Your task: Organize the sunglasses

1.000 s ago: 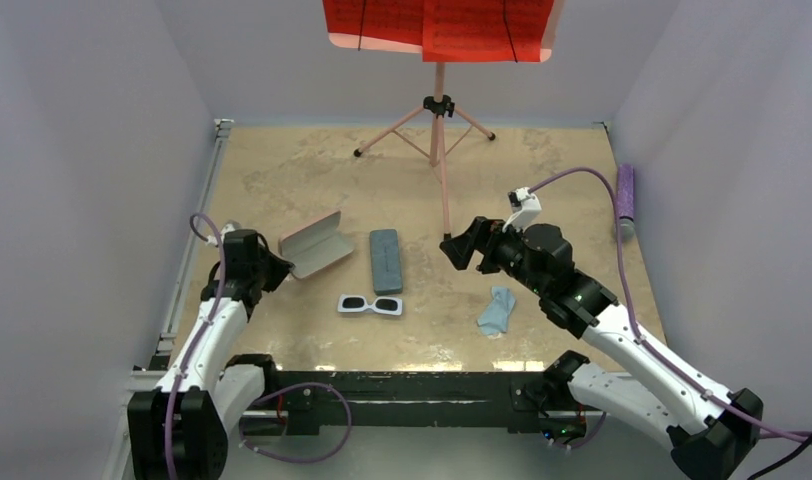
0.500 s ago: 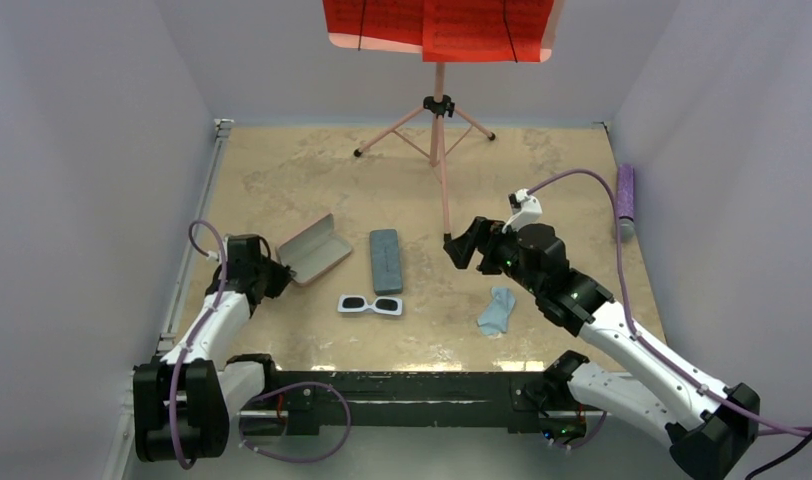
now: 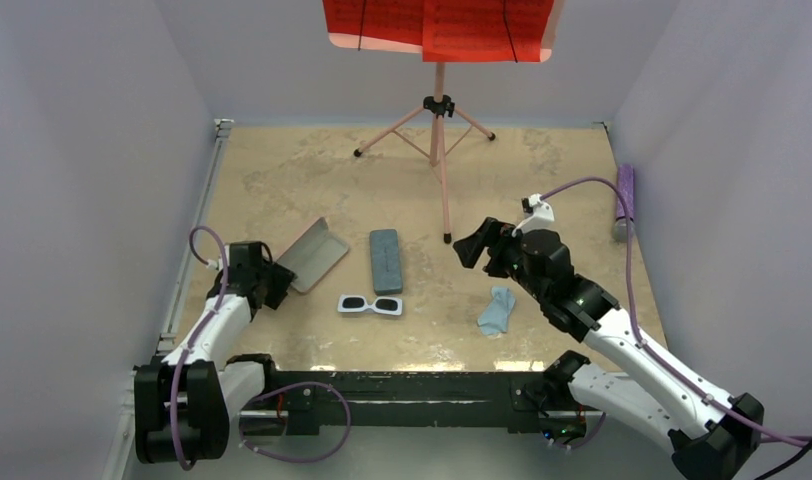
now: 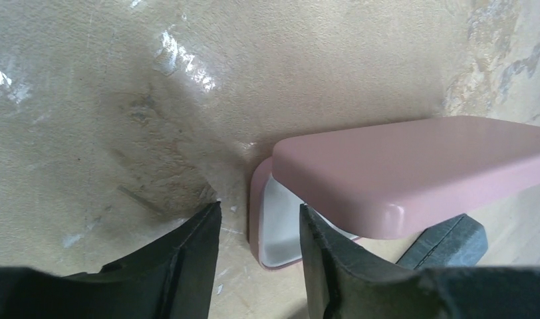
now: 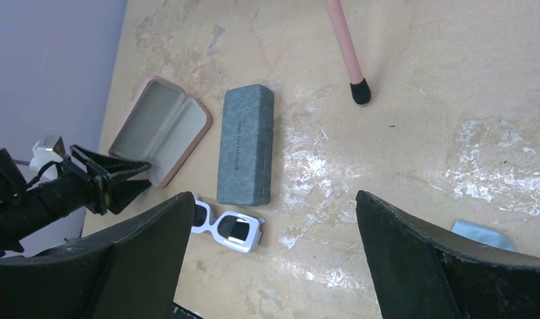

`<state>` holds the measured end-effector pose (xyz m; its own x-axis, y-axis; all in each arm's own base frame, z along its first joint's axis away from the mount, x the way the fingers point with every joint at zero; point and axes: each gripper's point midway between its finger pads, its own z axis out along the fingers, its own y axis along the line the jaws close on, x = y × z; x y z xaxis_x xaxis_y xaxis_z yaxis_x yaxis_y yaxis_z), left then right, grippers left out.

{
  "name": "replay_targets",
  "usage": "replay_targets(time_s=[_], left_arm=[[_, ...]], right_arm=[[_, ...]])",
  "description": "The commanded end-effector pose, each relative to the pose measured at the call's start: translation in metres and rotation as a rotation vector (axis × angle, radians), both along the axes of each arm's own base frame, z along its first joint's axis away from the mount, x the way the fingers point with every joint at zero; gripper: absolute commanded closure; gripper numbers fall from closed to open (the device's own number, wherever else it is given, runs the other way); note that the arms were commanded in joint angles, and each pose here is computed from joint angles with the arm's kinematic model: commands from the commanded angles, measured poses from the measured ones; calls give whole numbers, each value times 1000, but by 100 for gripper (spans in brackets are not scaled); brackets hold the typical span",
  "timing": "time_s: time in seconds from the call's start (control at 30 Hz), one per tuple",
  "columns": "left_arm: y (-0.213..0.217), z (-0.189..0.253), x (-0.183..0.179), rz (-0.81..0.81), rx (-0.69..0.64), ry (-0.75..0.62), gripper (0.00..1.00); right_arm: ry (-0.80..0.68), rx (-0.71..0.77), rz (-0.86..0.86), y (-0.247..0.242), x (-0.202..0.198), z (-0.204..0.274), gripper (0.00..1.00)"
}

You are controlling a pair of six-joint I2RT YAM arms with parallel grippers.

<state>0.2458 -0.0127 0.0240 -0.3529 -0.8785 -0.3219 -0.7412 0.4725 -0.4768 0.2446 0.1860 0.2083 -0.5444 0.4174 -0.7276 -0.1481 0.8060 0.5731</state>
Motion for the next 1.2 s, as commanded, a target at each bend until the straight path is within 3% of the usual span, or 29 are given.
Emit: replay_targets(time_s=[0.0,0.17,0.23,0.27,0.47,0.6,1.0,1.17], left_arm=[[0,4,-3,-5,-2,-4,45],[-10,29,-12,-48,-32,-57,19],[-16,46,-18,-83,-38,-110,2],[-18,54,-21,-103,-30,-134,0],[-28,107,-37,-193,-8,-319,0],[-31,122,-39,-228,4,-355,0],[-34,110,-30,-252,-11,-319,0],[-33,110,-27,-255,-3,-324,0]], right_arm=[[13,13,-77,-12,2,1,3],[188,-58,-88,-20,-11,-32,2],[279,-96,-85,-24,-22,-51,2],[326,-118,-89,-28,-29,-61,2],[551,-160,-135,-50,-75,-114,2],[656,-136,-141,-52,-98,-145,8],[769,-189,-212,-56,-101,-187,53],[809,-200,-240,-57,-103,-192,58]])
